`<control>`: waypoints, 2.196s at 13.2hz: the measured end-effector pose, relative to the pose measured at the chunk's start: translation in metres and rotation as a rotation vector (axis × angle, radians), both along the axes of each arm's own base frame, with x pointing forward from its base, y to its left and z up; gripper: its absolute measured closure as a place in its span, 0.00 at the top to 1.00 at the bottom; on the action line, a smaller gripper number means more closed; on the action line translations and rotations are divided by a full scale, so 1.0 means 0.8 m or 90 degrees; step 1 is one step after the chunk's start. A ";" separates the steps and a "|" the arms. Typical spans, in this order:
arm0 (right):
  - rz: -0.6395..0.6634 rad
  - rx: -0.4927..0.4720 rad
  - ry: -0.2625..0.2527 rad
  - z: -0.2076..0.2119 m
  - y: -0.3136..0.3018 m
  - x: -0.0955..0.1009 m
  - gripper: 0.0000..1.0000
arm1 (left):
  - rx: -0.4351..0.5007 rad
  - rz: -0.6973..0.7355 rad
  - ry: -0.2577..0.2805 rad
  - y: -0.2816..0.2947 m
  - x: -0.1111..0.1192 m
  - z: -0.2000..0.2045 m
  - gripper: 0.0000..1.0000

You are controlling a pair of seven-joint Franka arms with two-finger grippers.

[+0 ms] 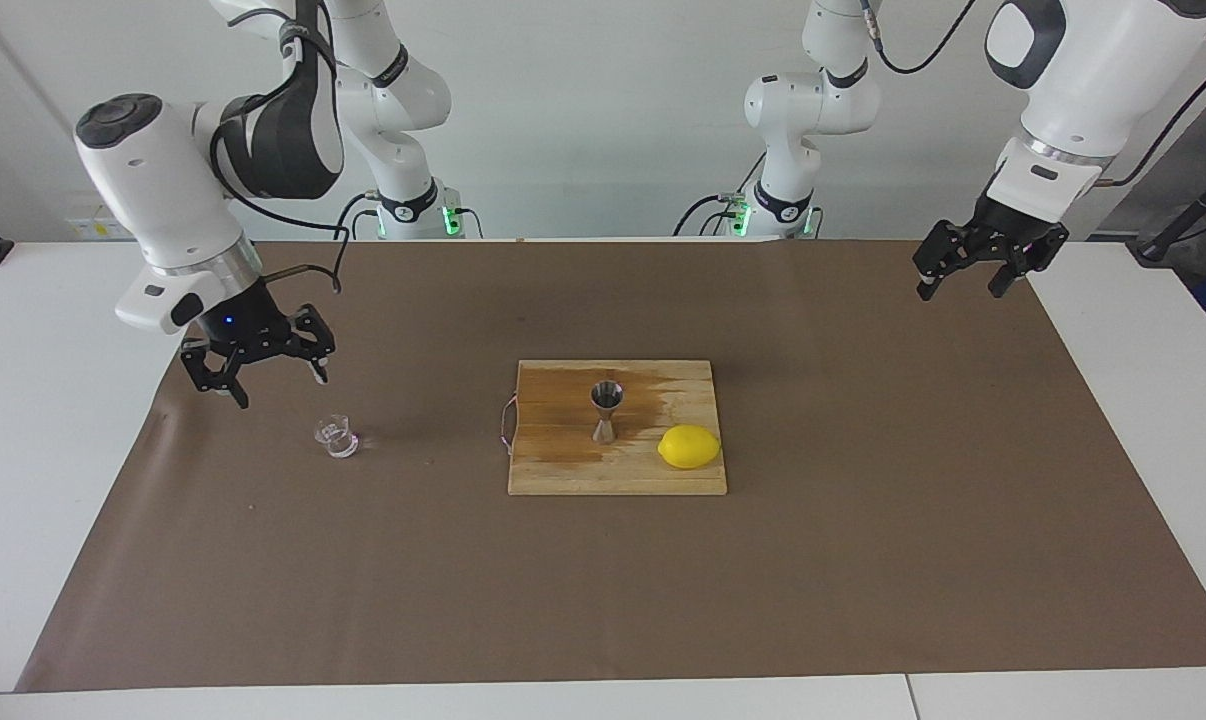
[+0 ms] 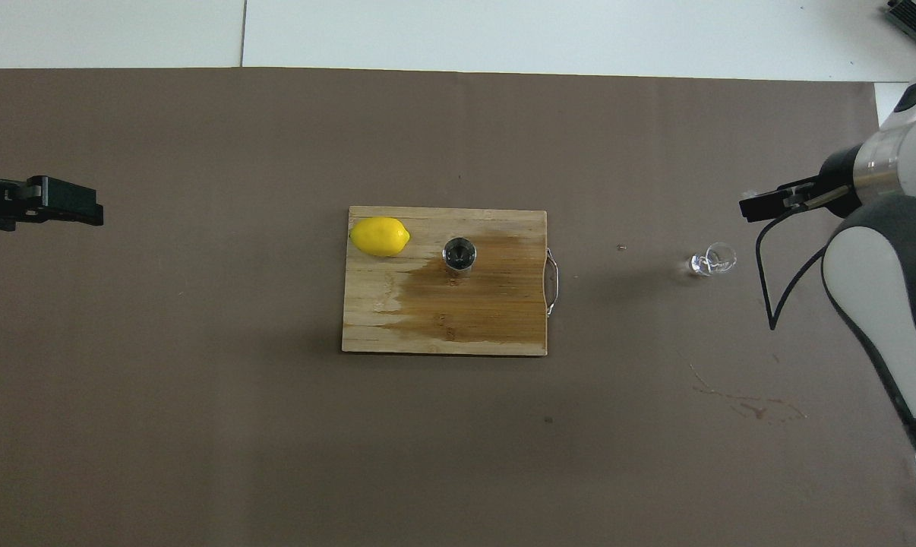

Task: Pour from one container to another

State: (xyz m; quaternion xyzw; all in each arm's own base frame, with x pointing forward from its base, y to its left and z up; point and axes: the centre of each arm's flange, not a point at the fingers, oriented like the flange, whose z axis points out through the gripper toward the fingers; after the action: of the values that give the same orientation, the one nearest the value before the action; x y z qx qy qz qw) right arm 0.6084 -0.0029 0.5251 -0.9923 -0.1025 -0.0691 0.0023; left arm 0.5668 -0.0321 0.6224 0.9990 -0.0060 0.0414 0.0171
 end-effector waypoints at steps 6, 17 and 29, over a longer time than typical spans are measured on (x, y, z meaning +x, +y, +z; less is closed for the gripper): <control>-0.170 -0.002 0.079 0.106 -0.021 -0.034 1.00 | 0.005 -0.036 -0.008 0.001 0.001 0.001 1.00; -0.181 -0.038 0.102 0.134 -0.038 -0.078 1.00 | 0.005 -0.034 -0.007 0.003 0.001 0.001 1.00; -0.169 -0.036 0.094 0.140 -0.022 -0.077 1.00 | 0.005 -0.034 -0.007 0.003 0.001 0.001 1.00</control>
State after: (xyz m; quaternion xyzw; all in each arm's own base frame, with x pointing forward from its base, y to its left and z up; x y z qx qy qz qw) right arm 0.5470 -0.0204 0.6373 -0.9992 0.0284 0.0076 -0.0271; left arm 0.5679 -0.0294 0.6230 0.9983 -0.0327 0.0462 0.0141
